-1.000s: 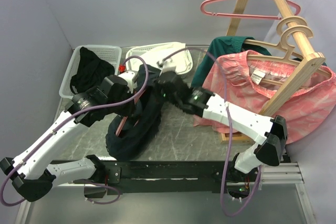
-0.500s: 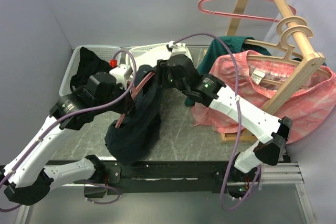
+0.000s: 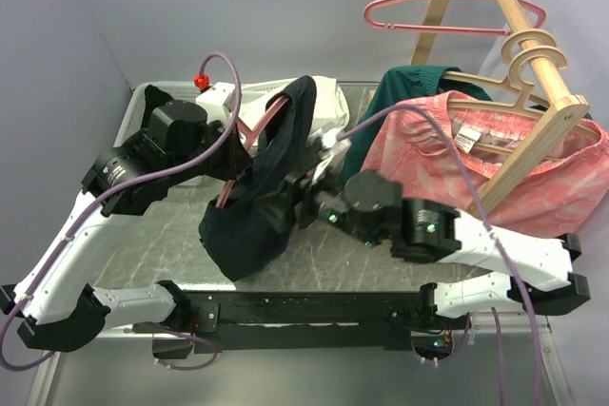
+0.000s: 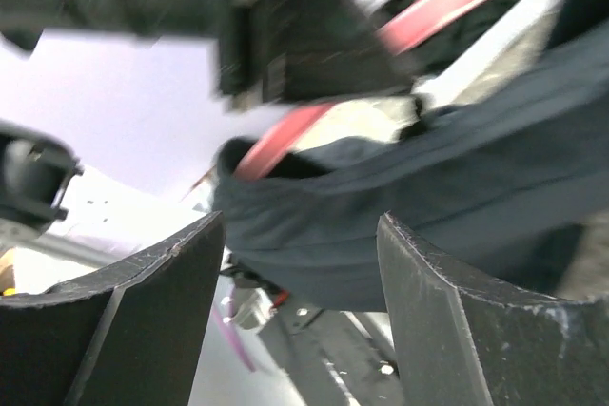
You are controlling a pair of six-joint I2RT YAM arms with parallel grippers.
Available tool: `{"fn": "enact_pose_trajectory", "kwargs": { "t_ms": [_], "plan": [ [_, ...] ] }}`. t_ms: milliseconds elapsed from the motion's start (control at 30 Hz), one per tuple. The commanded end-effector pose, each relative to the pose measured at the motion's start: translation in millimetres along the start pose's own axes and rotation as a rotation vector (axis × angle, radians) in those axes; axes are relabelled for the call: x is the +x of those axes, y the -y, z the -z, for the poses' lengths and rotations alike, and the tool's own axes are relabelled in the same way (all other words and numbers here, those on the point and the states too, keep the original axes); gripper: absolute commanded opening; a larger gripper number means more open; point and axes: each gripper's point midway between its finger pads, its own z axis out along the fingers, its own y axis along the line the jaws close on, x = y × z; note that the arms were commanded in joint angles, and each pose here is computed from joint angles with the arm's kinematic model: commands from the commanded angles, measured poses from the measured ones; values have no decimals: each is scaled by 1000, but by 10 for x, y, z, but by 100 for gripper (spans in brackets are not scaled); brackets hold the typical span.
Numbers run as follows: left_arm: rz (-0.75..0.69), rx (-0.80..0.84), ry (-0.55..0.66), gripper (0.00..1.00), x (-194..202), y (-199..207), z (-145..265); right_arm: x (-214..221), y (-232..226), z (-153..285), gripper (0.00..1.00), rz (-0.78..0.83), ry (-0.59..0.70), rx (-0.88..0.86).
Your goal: Place the shorts on the hanger
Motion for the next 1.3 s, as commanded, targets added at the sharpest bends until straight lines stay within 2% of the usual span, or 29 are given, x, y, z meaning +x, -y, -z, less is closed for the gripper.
{"fn": "enact_pose_trajectory", "kwargs": {
  "t_ms": [0,200,433,600,733,1000,1100,1167,1267],
  "plan": [
    [41,57,91,1,-294,158,56,145,-256,-256,73,-44,53,-32],
    [113,53,110,1,-329,174,-11,134,-442,-498,75,-20,113,-34],
    [168,74,121,1,-342,226,-46,133,-378,-667,76,-45,175,32],
    [177,100,130,1,-374,278,-51,74,-407,-697,72,-90,218,3],
    [175,108,153,1,-438,297,-18,176,-425,-751,62,-125,178,-21],
    [206,152,191,1,-498,367,-2,333,-349,-815,57,-237,142,-117],
    [224,172,209,1,-530,403,5,313,-327,-813,52,-274,150,-165],
    [224,175,208,1,-527,407,-12,292,-317,-784,47,-274,162,-169],
    [214,178,203,1,-517,417,-59,300,-358,-755,29,-283,153,-196]
  ]
}}
